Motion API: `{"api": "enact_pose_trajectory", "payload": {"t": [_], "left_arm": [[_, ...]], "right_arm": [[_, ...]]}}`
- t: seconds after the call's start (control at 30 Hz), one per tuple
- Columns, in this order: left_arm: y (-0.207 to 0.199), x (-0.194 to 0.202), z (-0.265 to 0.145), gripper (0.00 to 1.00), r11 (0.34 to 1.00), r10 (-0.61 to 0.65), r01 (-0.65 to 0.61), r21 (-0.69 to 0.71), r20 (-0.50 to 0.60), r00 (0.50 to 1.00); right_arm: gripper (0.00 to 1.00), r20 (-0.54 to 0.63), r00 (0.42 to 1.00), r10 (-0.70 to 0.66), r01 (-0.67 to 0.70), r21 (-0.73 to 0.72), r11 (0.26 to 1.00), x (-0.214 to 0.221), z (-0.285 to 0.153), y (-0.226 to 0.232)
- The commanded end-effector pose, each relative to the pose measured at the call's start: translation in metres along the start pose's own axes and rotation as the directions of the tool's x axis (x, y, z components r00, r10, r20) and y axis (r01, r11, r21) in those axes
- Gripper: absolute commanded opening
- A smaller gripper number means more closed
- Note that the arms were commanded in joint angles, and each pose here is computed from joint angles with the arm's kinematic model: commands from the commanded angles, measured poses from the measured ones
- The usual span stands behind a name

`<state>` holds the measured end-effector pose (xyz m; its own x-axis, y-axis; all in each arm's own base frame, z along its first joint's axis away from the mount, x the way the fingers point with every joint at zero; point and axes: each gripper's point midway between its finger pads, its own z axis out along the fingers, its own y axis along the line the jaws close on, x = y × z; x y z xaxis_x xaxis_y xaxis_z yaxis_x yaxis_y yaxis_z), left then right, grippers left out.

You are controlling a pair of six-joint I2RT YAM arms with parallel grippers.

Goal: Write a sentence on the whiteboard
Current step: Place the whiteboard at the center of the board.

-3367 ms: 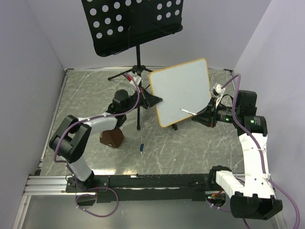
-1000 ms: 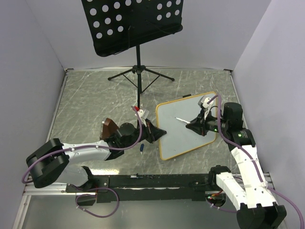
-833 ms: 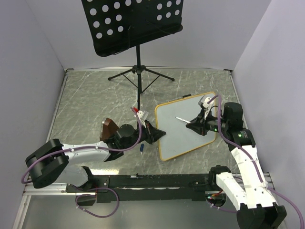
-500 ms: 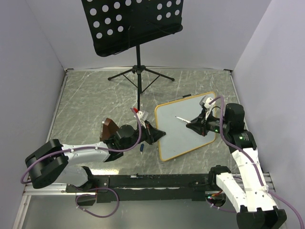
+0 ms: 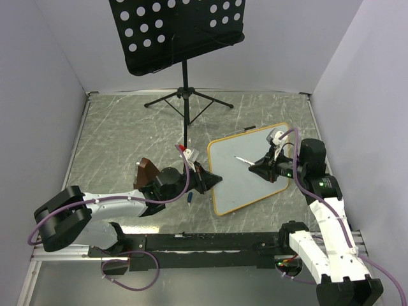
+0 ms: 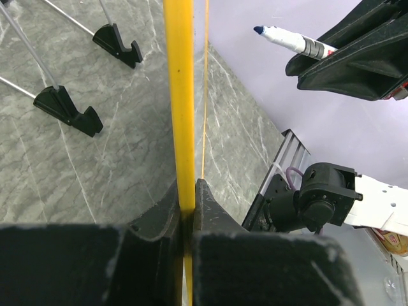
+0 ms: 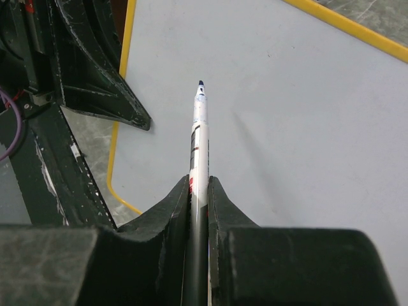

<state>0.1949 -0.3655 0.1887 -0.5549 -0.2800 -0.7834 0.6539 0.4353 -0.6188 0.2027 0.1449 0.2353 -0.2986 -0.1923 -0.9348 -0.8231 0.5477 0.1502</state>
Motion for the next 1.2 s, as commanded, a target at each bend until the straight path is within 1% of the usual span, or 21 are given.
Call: {"api": "enact_pose_trajectory", "payload": {"t": [0.0, 0.37, 0.77, 1.17], "left_arm": [[-0.02, -0.028, 0.006, 0.01, 0.997, 0.042, -0.048, 0.059, 0.098, 0.994], [-0.02, -0.027, 0.007, 0.01, 0.997, 0.045, -0.051, 0.059, 0.096, 0.994], [-0.018, -0.025, 0.002, 0.01, 0.997, 0.052, -0.057, 0.055, 0.092, 0.994], [-0.019, -0.026, 0.003, 0.01, 0.996, 0.061, -0.067, 0.059, 0.099, 0.993]], "right_arm": [[0.0, 0.023, 0.999, -0.032, 0.032, -0.002, 0.999, -0.009, 0.002, -0.001], [0.0, 0.01, 0.997, -0.072, 0.072, -0.004, 0.997, -0.018, 0.004, -0.004], [0.0, 0.007, 0.996, -0.084, 0.084, -0.002, 0.996, -0.019, 0.01, -0.005], [0.0, 0.021, 0.994, -0.105, 0.105, -0.004, 0.994, -0.028, 0.011, -0.004]]}}
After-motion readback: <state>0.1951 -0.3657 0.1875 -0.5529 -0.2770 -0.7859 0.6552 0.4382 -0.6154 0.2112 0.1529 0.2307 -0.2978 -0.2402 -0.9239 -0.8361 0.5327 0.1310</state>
